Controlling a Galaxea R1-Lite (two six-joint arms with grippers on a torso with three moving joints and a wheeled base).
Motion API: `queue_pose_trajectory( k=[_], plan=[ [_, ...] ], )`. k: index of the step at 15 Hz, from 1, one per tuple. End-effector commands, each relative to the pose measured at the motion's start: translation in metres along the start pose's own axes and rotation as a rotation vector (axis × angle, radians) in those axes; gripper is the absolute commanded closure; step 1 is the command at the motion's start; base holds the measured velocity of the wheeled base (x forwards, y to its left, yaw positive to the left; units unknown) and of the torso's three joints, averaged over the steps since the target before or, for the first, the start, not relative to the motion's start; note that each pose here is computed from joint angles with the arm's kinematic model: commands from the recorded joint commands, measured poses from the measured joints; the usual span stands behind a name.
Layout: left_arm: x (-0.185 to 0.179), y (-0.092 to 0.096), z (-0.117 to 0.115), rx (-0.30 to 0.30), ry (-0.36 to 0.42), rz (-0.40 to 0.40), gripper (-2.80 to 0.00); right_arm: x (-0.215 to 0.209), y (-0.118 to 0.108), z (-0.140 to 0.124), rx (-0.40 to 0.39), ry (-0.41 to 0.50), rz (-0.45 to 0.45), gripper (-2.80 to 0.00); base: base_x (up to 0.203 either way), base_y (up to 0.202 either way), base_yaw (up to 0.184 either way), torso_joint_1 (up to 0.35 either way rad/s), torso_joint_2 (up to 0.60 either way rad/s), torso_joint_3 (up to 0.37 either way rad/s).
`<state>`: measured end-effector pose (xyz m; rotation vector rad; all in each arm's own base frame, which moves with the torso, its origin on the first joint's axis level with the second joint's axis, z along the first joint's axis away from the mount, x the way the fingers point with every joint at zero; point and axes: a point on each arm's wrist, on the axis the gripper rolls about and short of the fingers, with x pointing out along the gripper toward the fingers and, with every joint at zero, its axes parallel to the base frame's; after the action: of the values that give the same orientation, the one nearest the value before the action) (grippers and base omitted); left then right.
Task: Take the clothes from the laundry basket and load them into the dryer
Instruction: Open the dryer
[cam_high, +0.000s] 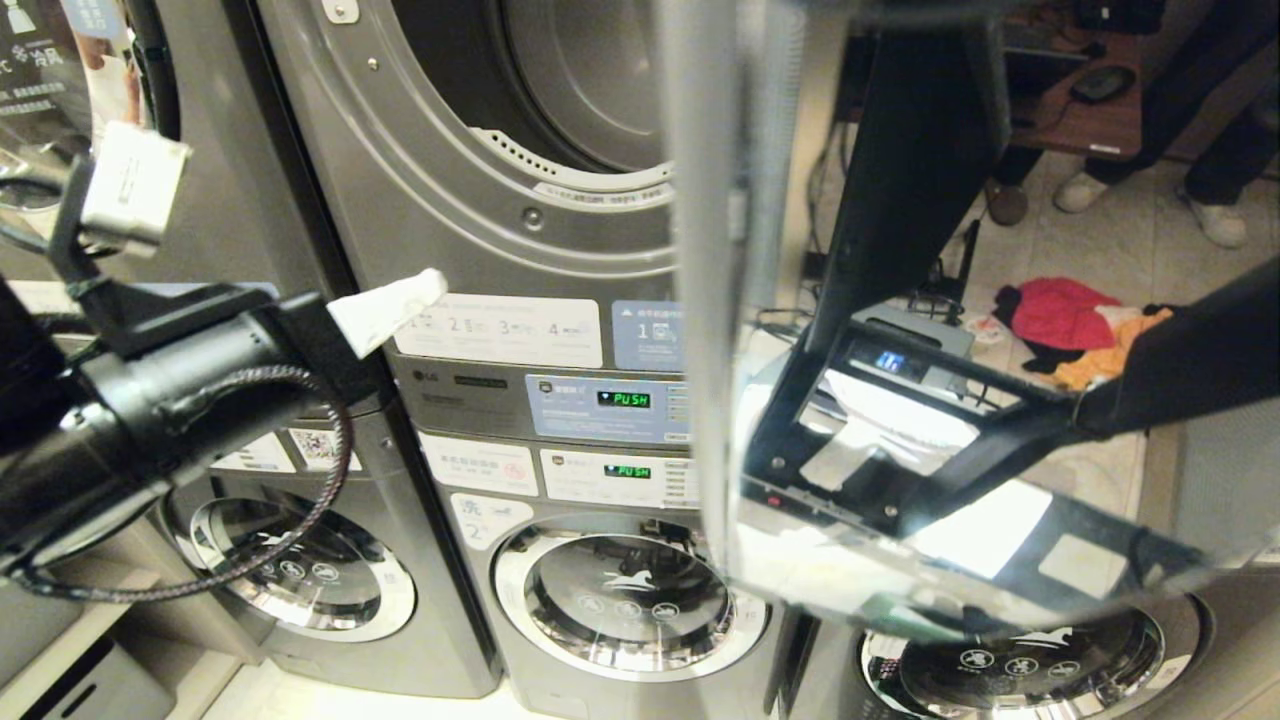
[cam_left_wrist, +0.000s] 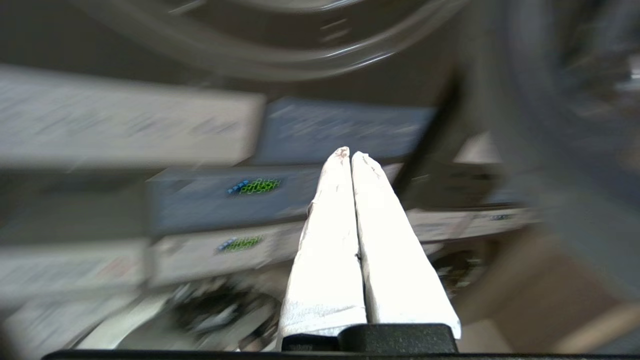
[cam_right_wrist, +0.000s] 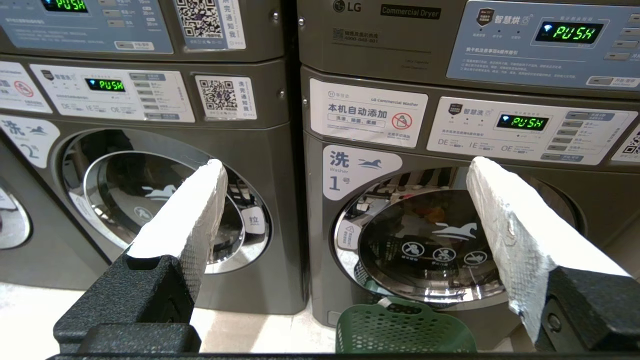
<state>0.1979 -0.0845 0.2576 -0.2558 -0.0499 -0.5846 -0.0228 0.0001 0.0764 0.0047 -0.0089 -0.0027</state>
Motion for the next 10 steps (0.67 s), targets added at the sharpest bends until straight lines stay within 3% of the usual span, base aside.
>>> queue_pose_trajectory(
  k=[1, 4, 7, 10],
  plan=[
    [-0.035, 0.025, -0.006, 0.009, -0.006, 0.144, 0.0, 0.001, 0.0, -0.002, 0.0, 0.007, 0.0, -2.8, 0.0, 0.0, 0.0, 0.0, 0.0, 0.0],
    [-0.099, 0.054, -0.043, -0.027, 0.081, 0.358, 0.0, 0.001, 0.0, -0.002, -0.002, 0.007, 0.0, -2.8, 0.0, 0.0, 0.0, 0.0, 0.0, 0.0],
    [-0.149, 0.042, -0.084, -0.08, 0.157, 0.44, 0.0, 0.001, 0.0, -0.002, -0.005, 0.009, 0.0, -2.8, 0.0, 0.0, 0.0, 0.0, 0.0, 0.0],
    [-0.184, 0.024, -0.12, -0.084, 0.237, 0.537, 0.0, 0.001, 0.0, -0.002, -0.002, 0.007, -0.002, -2.8, 0.0, 0.0, 0.0, 0.0, 0.0, 0.0]
  ],
)
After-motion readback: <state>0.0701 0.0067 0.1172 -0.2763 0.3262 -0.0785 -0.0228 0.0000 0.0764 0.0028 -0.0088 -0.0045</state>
